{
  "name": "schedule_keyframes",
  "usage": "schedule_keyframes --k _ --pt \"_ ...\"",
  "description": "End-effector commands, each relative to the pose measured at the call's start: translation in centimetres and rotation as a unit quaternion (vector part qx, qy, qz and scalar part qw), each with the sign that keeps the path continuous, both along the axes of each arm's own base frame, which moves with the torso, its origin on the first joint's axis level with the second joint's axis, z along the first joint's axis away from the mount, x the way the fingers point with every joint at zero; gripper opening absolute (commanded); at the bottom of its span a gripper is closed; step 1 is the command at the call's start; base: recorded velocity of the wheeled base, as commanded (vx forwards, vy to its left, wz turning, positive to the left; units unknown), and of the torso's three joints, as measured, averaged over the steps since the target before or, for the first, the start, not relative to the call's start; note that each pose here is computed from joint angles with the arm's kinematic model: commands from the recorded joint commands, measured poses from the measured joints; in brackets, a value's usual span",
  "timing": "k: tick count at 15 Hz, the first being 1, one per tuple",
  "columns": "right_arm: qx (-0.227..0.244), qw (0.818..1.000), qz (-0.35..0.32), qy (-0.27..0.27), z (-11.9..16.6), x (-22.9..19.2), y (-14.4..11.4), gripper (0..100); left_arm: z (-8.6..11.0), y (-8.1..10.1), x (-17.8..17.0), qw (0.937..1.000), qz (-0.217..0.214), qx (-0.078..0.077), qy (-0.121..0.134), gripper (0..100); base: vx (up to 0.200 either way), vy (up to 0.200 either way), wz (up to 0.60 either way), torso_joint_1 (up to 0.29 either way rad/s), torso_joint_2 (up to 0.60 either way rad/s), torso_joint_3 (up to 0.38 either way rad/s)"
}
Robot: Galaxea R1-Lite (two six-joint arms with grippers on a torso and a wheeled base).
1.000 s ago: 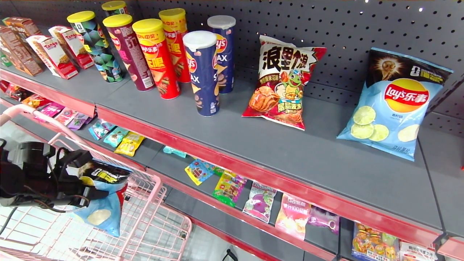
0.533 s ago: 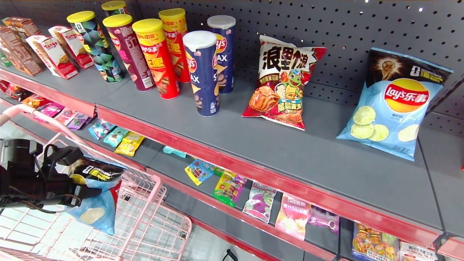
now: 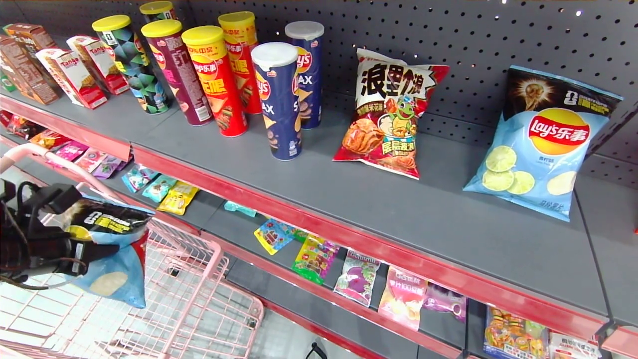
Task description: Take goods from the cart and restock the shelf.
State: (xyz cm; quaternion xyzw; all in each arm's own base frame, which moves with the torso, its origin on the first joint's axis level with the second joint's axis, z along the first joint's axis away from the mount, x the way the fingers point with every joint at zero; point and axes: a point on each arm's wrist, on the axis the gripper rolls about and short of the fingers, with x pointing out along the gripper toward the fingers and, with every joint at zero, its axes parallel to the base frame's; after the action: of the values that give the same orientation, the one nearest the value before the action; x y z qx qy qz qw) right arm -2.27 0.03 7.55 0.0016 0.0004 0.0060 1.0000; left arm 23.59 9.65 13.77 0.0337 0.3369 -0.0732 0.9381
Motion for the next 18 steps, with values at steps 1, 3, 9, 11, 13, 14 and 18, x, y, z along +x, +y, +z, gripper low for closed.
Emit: schedule_keyframes --k 1,3,9,11,13,14,18 --pt "0.000 1.000 0.000 0.000 0.0 0.0 0.0 100 5.2 -1.9 -5.0 0.9954 0.040 -0.005 -0.087 0 0.000 0.000 0.00 0.000 0.00 0.000" --pt "0.000 1.000 0.000 0.000 0.0 0.0 0.0 100 6.7 -4.4 -9.9 0.9889 0.044 0.002 -0.142 0 0.000 0.000 0.00 0.000 0.00 0.000" --pt "0.000 1.000 0.000 0.000 0.0 0.0 0.0 100 6.1 -9.0 -18.4 0.9734 -0.004 0.031 -0.227 0 0.000 0.000 0.00 0.000 0.00 0.000" --pt "0.000 1.000 0.000 0.000 0.0 0.0 0.0 100 8.1 -9.4 -18.7 0.9587 0.021 -0.029 -0.282 0 0.000 0.000 0.00 0.000 0.00 0.000" --pt "0.000 1.000 0.000 0.000 0.0 0.0 0.0 100 8.6 -9.4 -18.4 0.9544 0.023 -0.031 -0.296 0 0.000 0.000 0.00 0.000 0.00 0.000" --pt "0.000 1.000 0.000 0.000 0.0 0.0 0.0 100 8.5 -9.4 -18.4 0.9546 0.024 -0.030 -0.295 0 0.000 0.000 0.00 0.000 0.00 0.000" --pt "0.000 1.000 0.000 0.000 0.0 0.0 0.0 100 8.4 -9.7 -18.1 0.9566 -0.026 -0.050 -0.286 0 0.000 0.000 0.00 0.000 0.00 0.000"
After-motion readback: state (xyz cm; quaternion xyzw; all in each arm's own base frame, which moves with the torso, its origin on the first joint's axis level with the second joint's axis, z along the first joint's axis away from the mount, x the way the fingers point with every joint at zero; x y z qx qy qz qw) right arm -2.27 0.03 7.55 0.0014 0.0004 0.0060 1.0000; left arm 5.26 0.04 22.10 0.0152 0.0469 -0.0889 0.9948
